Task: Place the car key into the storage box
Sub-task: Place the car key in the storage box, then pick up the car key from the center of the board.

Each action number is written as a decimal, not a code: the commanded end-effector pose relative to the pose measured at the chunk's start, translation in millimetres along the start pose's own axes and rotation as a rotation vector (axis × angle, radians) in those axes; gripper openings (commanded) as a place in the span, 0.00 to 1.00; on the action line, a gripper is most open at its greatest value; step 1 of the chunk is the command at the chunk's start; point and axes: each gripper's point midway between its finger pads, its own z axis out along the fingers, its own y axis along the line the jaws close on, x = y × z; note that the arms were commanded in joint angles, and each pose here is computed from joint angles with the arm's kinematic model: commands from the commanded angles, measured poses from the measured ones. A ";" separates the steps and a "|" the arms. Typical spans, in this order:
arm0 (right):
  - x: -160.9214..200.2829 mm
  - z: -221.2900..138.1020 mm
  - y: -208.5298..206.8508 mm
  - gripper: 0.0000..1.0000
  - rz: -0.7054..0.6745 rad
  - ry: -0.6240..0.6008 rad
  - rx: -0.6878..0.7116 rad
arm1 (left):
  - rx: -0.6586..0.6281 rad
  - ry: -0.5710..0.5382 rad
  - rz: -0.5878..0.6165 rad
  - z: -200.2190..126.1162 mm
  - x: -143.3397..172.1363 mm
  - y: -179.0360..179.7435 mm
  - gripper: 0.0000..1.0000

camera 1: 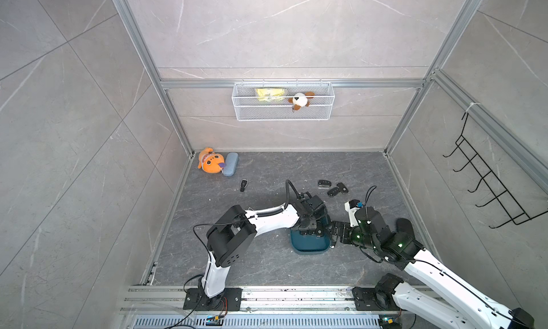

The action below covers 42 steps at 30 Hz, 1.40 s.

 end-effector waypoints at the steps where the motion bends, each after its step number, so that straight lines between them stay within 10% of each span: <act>1: -18.1 -1.8 -0.3 0.99 -0.007 -0.047 0.044 | 0.021 -0.058 -0.018 -32.6 -17.6 2.1 0.57; 9: -47.2 6.8 -0.3 1.00 -0.023 -0.097 0.132 | 0.025 -0.103 -0.029 -60.1 -40.5 22.0 0.72; 14: -65.7 17.0 -10.0 0.99 -0.006 -0.126 0.223 | 0.034 -0.130 -0.033 -77.1 -56.4 36.1 0.99; 42: -125.6 142.3 -105.8 0.89 0.320 0.014 0.479 | 0.153 -0.237 0.012 -129.2 -113.9 69.9 1.00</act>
